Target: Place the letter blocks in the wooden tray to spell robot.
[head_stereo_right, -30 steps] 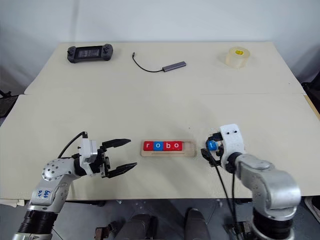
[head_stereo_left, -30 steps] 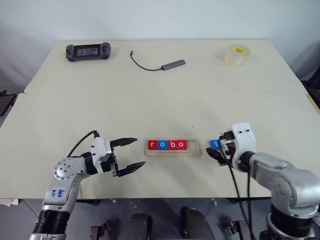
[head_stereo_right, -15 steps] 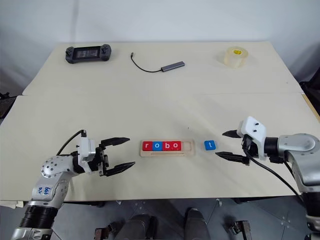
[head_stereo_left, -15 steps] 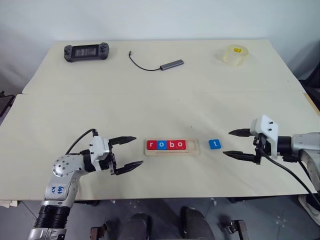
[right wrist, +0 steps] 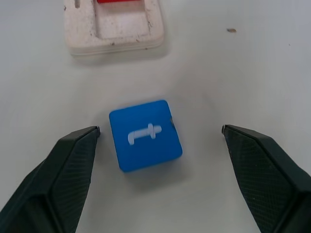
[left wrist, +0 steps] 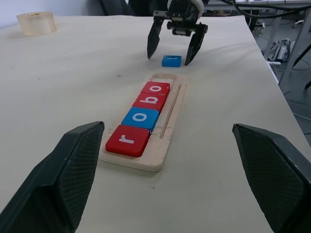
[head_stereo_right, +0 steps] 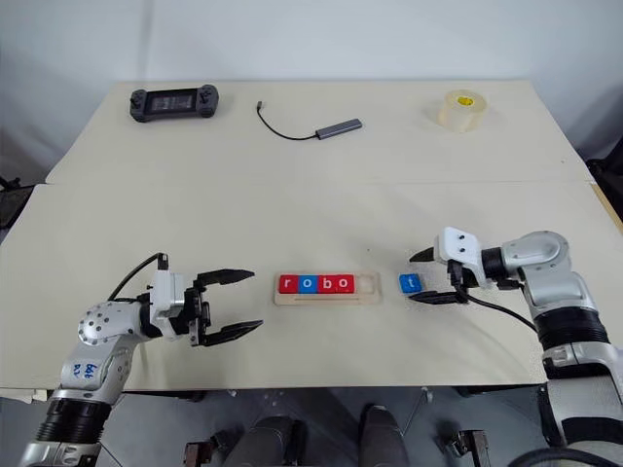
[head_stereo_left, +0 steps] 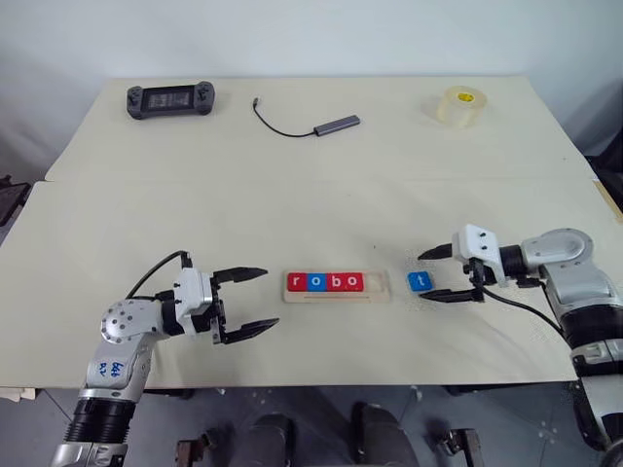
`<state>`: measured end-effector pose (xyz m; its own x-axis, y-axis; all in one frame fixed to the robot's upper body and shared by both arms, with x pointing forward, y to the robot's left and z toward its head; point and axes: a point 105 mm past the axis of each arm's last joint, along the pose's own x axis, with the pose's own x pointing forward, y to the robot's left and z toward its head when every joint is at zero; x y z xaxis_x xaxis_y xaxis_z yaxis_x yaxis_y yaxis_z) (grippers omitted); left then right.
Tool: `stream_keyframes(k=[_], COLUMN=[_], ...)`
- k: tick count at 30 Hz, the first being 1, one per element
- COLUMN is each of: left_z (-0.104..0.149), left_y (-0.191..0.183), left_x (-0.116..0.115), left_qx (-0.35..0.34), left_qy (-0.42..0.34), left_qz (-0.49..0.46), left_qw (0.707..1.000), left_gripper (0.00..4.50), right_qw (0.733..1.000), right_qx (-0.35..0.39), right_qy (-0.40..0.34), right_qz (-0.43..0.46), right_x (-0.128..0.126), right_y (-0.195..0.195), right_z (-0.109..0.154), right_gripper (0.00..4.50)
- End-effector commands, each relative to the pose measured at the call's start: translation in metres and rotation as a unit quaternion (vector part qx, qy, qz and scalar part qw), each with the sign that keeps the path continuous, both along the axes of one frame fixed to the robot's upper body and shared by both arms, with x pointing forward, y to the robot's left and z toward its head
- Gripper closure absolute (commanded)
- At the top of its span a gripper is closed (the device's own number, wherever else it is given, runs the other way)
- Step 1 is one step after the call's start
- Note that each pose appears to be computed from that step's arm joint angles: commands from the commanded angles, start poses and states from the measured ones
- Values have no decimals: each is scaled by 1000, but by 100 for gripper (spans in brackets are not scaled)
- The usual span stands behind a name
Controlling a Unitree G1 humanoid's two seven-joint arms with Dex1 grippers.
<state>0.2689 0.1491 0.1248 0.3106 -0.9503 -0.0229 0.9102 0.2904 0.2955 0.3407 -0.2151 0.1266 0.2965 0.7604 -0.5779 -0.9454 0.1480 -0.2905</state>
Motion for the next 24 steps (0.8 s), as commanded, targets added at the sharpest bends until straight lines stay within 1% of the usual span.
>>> stream_keyframes(k=[1, 2, 5, 6, 7, 10, 14, 16, 20, 24], left_z=[6, 6, 7, 7, 7, 8, 11, 13, 14, 15], left_y=[-2, -2, -3, -3, -3, -3, -5, -6, -8, -9], left_x=[-4, -4, -5, -5, -6, -5, -4, -4, -4, -5], left_qx=[1, 2, 2, 2, 2, 2, 0, -1, -3, -6], left_qy=[-18, -18, -19, -19, -20, -21, -23, -23, -21, -19], left_qz=[-3, -3, 0, 1, 1, 3, 7, 8, 9, 12], left_qw=[1000, 1000, 1000, 1000, 1000, 1000, 1000, 1000, 1000, 1000], left_gripper=[0, 0, 0, 0, 0, 0, 0, 0, 0, 0], right_qw=[1000, 1000, 1000, 1000, 1000, 1000, 998, 997, 996, 997], right_qx=[-8, -12, -16, -14, -13, 11, 42, 51, 51, 39], right_qy=[16, 20, 20, 17, 14, -8, 6, 12, 19, 23], right_qz=[10, 14, 16, 15, 14, 14, 48, 57, 68, 57], right_x=[-3, -5, -6, -5, -4, 0, -7, -10, -14, -9], right_y=[-1, -1, -3, -4, -4, 2, 29, 42, 62, 66], right_z=[-2, -2, -1, 2, 3, 18, 37, 41, 38, 25], right_gripper=[115, 155, 252, 296, 305, 304, 304, 304, 304, 304])
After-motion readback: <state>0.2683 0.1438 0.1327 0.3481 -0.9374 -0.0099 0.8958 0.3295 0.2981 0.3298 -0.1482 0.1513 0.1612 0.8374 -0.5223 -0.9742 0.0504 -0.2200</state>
